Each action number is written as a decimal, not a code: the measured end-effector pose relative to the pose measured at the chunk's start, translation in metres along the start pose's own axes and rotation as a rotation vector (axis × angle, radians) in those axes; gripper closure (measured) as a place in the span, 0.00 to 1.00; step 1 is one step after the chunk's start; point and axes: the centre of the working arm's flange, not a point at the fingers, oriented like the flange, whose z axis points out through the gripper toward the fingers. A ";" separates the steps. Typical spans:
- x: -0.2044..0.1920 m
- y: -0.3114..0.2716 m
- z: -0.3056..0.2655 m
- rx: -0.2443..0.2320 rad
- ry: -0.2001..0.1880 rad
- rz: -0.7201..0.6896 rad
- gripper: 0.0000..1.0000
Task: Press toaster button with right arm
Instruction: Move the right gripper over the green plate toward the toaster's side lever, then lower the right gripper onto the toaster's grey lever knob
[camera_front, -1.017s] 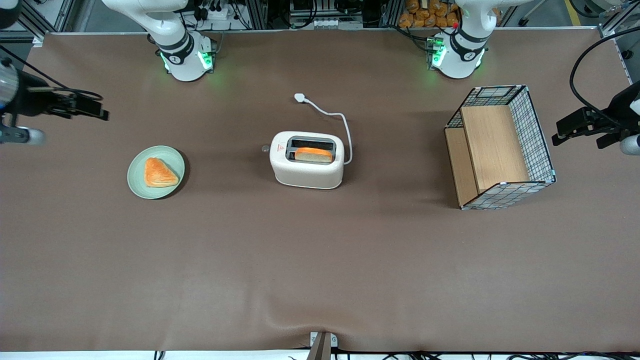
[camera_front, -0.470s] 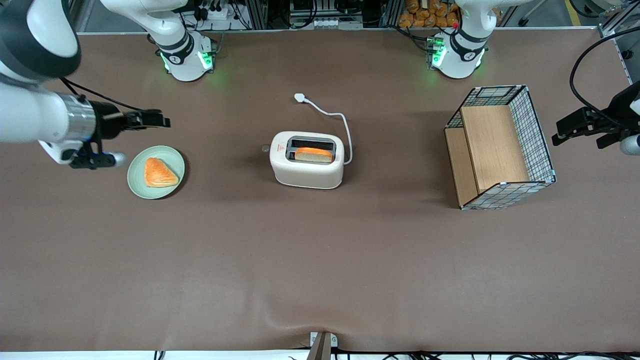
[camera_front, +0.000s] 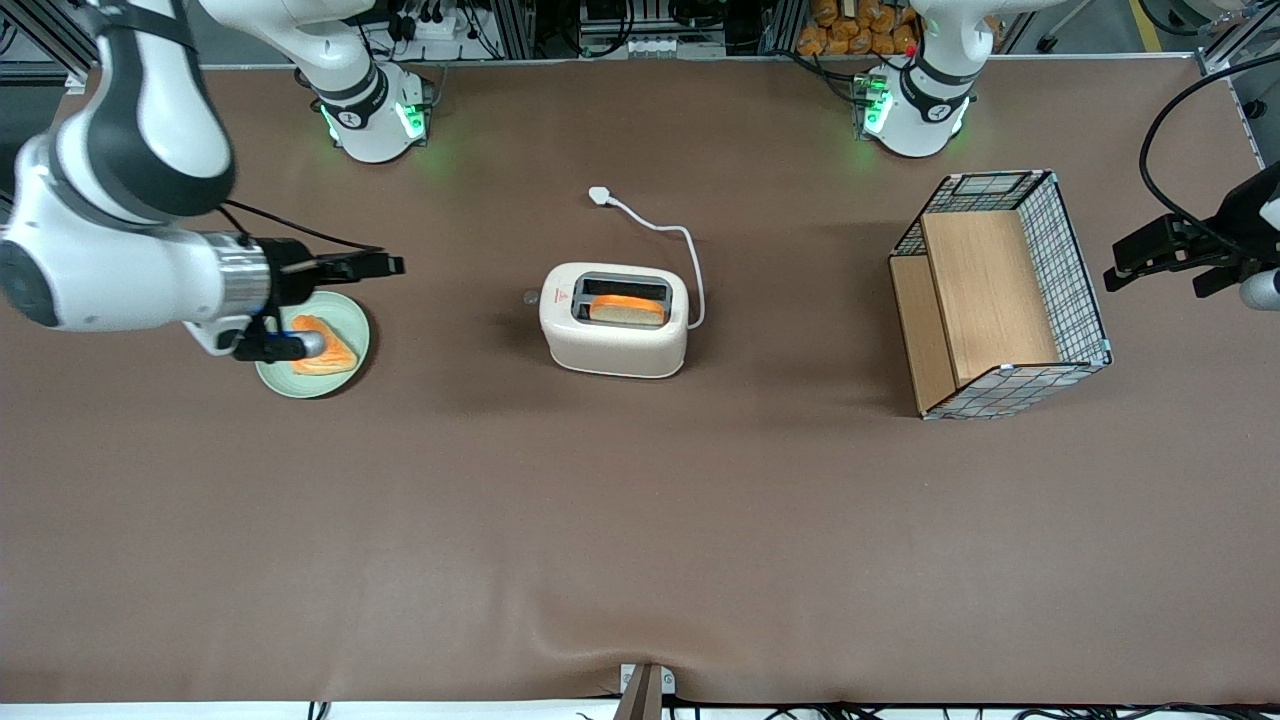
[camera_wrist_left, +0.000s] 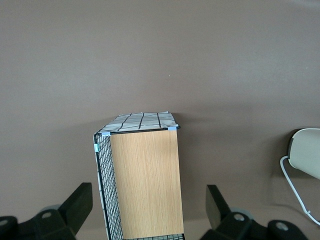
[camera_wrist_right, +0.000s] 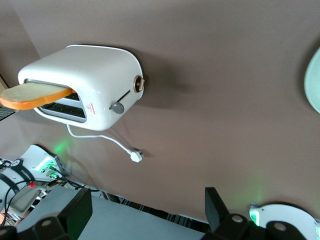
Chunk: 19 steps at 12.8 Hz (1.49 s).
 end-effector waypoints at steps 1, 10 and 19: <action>0.005 -0.007 0.017 0.003 -0.016 -0.002 0.04; 0.048 -0.032 0.092 0.096 -0.056 0.020 0.94; 0.049 -0.052 0.164 0.047 -0.007 0.014 0.94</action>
